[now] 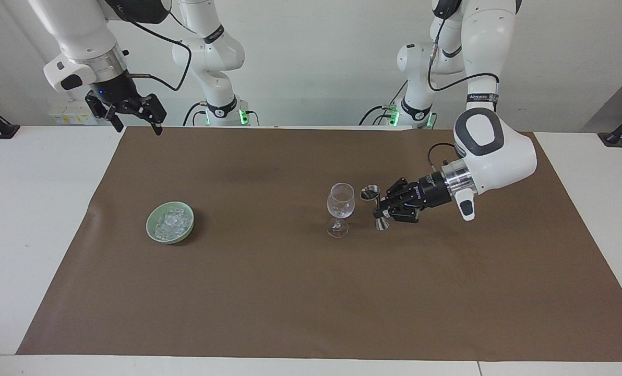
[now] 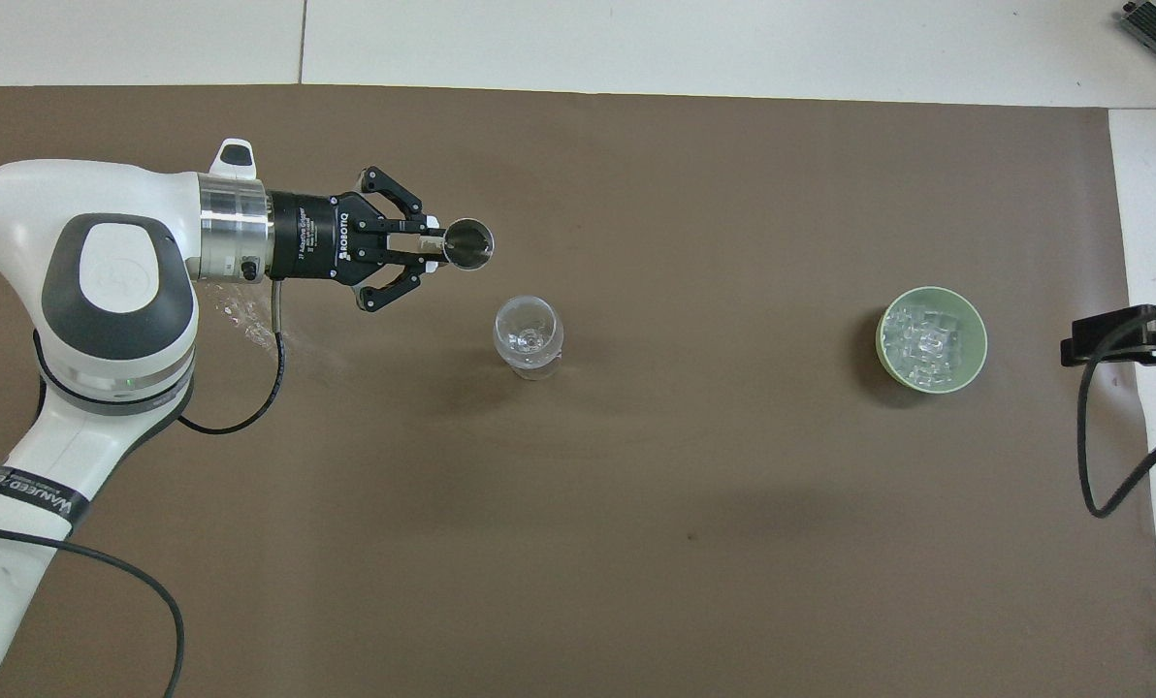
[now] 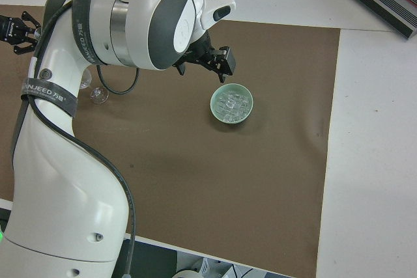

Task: Pour wine and add ice with both arms
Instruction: 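Tilt the bottle mouth down over the wine glass with the left gripper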

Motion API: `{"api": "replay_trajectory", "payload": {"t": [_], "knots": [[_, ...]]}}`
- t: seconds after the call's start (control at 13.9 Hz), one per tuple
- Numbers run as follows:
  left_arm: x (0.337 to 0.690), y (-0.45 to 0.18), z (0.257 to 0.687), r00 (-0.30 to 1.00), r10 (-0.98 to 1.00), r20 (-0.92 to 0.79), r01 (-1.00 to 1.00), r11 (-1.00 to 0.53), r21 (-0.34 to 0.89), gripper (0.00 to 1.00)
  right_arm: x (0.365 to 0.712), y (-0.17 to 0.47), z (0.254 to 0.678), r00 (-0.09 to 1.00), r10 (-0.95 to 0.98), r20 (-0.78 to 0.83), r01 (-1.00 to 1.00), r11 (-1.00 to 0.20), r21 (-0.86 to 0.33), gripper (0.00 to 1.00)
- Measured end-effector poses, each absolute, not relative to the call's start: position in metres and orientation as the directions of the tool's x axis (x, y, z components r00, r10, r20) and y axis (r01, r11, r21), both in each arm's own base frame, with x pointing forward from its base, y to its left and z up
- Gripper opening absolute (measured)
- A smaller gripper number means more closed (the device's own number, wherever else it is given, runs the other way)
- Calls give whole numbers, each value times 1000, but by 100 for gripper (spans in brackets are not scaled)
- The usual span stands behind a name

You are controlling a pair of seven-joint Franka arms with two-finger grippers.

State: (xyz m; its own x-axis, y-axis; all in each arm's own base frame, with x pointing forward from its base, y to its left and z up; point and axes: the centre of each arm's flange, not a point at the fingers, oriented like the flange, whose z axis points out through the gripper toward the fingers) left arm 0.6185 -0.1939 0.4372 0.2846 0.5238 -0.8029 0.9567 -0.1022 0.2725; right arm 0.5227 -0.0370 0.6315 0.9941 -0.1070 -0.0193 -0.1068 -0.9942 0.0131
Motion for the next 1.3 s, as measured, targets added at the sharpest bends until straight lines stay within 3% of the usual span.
{"api": "replay_trajectory", "payload": {"t": [1.3], "knots": [[604, -239, 473, 603, 633, -486, 782, -348, 516, 20, 522, -41, 631, 993, -114, -19, -114, -993, 13, 100]]}}
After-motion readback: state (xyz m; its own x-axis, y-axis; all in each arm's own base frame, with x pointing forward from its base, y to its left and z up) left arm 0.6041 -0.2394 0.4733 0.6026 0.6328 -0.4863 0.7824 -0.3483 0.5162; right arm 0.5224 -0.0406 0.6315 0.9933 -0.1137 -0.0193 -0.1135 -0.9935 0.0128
